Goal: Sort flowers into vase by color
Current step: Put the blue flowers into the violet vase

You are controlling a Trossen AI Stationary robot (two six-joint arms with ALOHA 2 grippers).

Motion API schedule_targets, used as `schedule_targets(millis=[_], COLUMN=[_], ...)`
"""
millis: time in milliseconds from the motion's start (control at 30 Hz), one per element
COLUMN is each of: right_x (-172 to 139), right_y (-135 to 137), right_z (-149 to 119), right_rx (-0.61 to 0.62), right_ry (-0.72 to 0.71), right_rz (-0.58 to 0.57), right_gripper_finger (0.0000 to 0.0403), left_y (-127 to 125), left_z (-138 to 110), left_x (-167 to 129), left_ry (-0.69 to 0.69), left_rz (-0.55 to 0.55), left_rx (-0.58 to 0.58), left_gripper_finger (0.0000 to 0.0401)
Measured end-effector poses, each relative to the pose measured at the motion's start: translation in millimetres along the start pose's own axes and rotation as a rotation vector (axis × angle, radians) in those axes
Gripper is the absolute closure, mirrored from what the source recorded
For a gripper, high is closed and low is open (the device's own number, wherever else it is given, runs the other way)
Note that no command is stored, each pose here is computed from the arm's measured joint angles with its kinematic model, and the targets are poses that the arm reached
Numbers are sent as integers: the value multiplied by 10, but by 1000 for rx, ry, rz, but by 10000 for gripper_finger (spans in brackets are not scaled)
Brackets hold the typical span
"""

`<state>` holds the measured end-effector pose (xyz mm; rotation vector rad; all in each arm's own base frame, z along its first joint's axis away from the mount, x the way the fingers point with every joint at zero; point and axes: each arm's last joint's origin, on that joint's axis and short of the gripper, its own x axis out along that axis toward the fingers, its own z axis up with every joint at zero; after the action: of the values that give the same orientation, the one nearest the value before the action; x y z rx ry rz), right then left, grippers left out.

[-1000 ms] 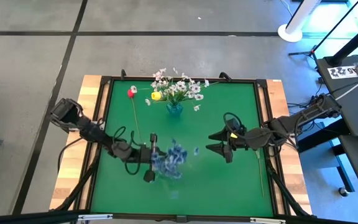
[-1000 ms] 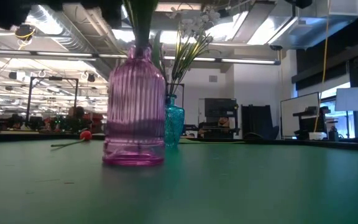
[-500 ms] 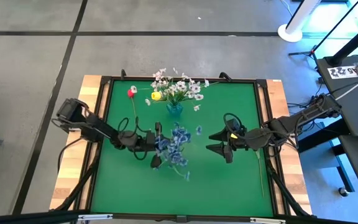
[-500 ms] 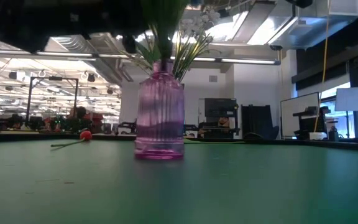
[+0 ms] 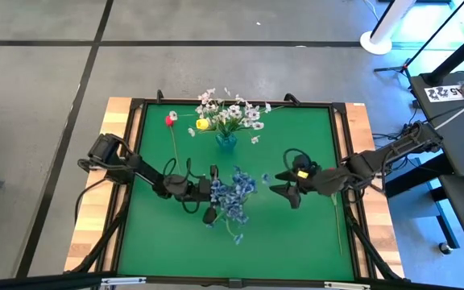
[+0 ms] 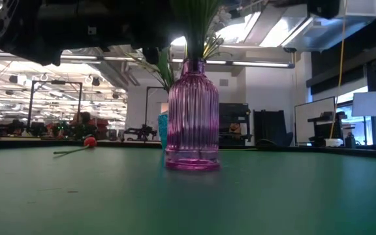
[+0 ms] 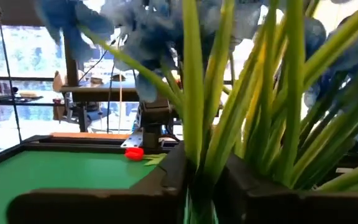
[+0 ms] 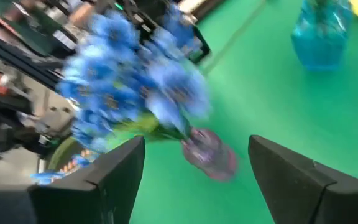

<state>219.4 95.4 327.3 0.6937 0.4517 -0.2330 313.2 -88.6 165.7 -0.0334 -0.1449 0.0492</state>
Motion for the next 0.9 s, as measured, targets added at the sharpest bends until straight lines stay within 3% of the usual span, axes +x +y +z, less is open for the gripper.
schedule_targets(millis=[267,567,733,900], right_x=[-1,-65,-110,-196], right_y=[-37,-117,-281,-513], right_z=[-38,-54,-147,-300], right_rx=[62,75,197,316], right_ry=[57,90,175,351], right_rz=[-23,-82,-251,-541], right_gripper_finger=[118,118,118,118], left_y=[-67,-69,7,33], left_z=[10,339,435,606], left_x=[-32,-146,-184,-238], left_ry=[62,161,209,186], left_rz=[-20,9,28,17], left_rx=[-71,-32,-13,-50], left_gripper_finger=[268,212,206,206])
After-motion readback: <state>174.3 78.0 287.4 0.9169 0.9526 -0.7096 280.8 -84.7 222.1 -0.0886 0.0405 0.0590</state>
